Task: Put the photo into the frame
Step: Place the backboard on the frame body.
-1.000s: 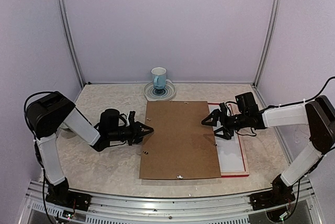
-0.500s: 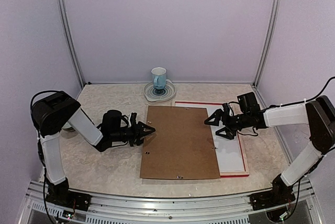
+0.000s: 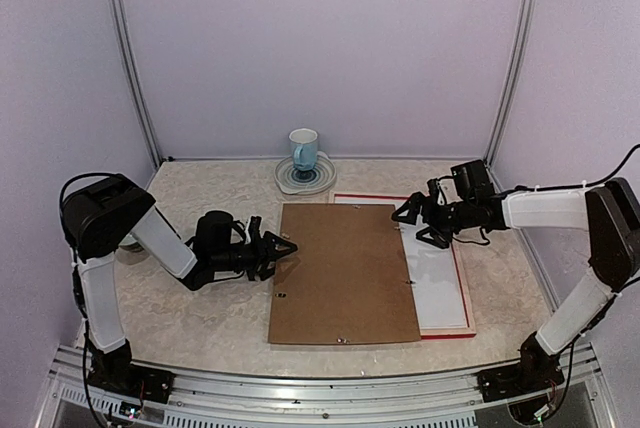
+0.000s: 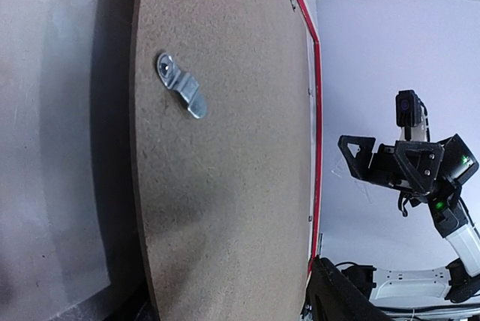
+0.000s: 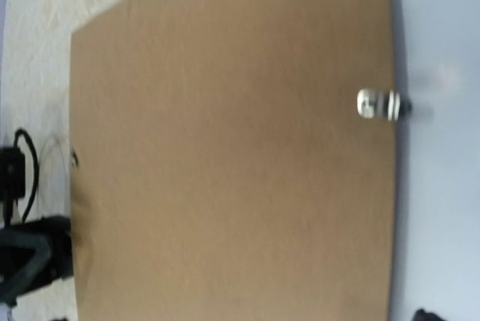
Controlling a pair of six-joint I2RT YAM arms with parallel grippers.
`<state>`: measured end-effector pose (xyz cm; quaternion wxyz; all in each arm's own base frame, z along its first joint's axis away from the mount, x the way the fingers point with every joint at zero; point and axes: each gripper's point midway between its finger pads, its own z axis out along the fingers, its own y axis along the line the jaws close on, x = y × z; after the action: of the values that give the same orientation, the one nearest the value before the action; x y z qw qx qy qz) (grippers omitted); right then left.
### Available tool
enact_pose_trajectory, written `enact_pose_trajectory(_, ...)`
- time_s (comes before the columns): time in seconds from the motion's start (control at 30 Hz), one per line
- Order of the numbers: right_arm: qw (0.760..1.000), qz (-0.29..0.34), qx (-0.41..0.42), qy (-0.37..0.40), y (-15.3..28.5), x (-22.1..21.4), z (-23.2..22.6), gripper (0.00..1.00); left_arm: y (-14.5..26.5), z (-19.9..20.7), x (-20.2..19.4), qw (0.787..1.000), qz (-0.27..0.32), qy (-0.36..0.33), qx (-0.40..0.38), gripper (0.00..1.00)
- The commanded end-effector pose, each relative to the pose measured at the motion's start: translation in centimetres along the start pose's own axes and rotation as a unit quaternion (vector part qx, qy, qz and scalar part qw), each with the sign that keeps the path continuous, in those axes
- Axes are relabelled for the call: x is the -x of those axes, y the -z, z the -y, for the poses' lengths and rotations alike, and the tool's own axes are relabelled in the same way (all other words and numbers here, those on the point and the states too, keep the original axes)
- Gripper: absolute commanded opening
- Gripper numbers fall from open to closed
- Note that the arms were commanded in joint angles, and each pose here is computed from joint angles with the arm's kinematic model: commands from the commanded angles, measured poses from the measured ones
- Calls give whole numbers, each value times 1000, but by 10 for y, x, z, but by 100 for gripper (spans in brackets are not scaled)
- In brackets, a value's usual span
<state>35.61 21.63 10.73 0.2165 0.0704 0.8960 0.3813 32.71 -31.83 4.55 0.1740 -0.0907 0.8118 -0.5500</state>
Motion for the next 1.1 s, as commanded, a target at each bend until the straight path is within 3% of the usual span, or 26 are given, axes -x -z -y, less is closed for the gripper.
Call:
enact_pose_trajectory(0.0, 1000, 14, -26, 3, -9, 18, 9, 99, 4, 5, 7, 1000, 15, -14, -3, 62)
enact_pose_trajectory(0.2, 999, 12, -30, 3, -22, 27, 8, 99, 4, 6, 8, 1000, 16, -13, -7, 66)
enact_pose_trajectory(1.07, 999, -5, -36, 7, -65, 44, 0, 99, 4, 3, 7, 1000, 9, -8, -10, 67)
